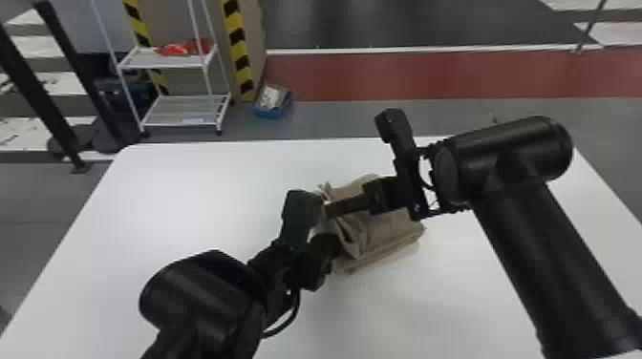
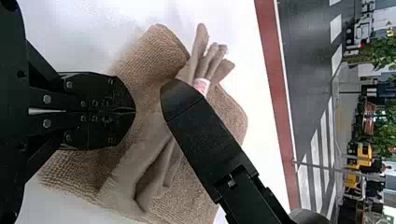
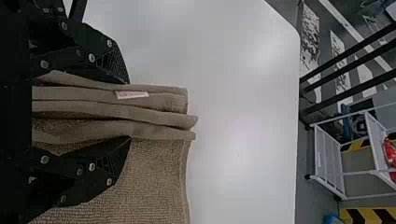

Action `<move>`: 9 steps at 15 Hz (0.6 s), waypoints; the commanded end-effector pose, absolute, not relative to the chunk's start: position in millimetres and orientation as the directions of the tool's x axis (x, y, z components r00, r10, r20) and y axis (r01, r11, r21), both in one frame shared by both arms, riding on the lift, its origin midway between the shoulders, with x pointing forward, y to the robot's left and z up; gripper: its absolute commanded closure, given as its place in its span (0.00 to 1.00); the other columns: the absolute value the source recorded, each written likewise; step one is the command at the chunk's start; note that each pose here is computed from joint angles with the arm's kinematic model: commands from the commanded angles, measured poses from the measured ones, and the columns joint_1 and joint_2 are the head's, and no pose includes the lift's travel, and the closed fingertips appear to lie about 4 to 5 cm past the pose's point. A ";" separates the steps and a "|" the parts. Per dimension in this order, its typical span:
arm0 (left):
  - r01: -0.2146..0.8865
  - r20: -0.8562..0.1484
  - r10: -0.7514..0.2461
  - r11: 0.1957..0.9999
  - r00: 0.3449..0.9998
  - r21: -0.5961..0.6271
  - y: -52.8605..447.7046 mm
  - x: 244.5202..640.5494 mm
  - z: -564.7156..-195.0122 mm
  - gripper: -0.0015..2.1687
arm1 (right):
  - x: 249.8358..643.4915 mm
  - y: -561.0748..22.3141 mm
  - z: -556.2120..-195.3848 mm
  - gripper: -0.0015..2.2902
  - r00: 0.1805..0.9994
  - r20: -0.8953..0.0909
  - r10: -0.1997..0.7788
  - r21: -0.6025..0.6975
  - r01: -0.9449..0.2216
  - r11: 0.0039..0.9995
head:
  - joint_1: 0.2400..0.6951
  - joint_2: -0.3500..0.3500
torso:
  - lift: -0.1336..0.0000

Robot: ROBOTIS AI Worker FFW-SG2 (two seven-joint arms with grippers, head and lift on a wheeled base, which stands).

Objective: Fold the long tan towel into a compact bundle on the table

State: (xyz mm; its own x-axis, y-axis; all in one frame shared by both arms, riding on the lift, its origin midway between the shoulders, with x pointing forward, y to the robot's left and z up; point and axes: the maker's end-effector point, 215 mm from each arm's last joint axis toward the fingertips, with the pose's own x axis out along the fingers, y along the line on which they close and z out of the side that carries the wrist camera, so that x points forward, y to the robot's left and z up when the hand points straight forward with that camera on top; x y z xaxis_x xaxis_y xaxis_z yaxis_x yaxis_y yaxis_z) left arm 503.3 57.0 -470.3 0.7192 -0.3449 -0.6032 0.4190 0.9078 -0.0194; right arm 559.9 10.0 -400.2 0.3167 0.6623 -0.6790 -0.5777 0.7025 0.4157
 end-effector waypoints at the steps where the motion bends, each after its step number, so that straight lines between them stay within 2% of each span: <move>1: 0.417 -0.602 -0.342 0.909 0.722 -0.017 58.1 503.0 -469.6 0.99 | 555.5 20.6 -386.8 0.03 0.326 -0.635 0.701 0.438 -0.595 0.674 | 1.00 0.60 | 0.07; 3: 0.409 -0.603 -0.332 0.913 0.725 -0.011 62.2 504.4 -469.3 0.99 | 552.2 22.3 -366.1 0.03 0.340 -0.609 0.716 0.442 -0.604 0.663 | 1.00 0.61 | 0.07; 5: 0.392 -0.601 -0.323 0.920 0.731 -0.017 69.8 502.9 -469.7 0.99 | 549.0 13.0 -358.3 0.03 0.377 -0.629 0.680 0.390 -0.603 0.696 | 1.00 0.62 | 0.07; 7: 0.376 -0.577 -0.323 0.926 0.750 -0.029 80.7 504.0 -454.8 0.99 | 533.5 10.8 -351.0 0.03 0.389 -0.594 0.704 0.420 -0.596 0.684 | 1.00 0.62 | 0.07; 8: 0.368 -0.568 -0.320 0.929 0.758 -0.032 87.7 504.6 -448.9 0.99 | 523.7 -11.0 -359.3 0.08 0.401 -0.599 0.693 0.433 -0.566 0.702 | 1.00 0.62 | 0.07; 9: 0.364 -0.562 -0.318 0.931 0.763 -0.033 93.0 504.9 -445.1 0.99 | 515.6 -29.3 -368.1 0.22 0.414 -0.605 0.681 0.433 -0.547 0.717 | 1.00 0.63 | 0.07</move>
State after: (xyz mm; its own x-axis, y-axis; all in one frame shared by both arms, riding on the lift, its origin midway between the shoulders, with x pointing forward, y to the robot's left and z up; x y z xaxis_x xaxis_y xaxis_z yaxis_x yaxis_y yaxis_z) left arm 503.9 85.1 -453.4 0.7523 -0.3210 -0.5753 0.3727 0.9275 -0.0300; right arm 528.1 -4.0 -358.3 0.3955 0.6946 -0.6010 -0.5762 0.6972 0.4265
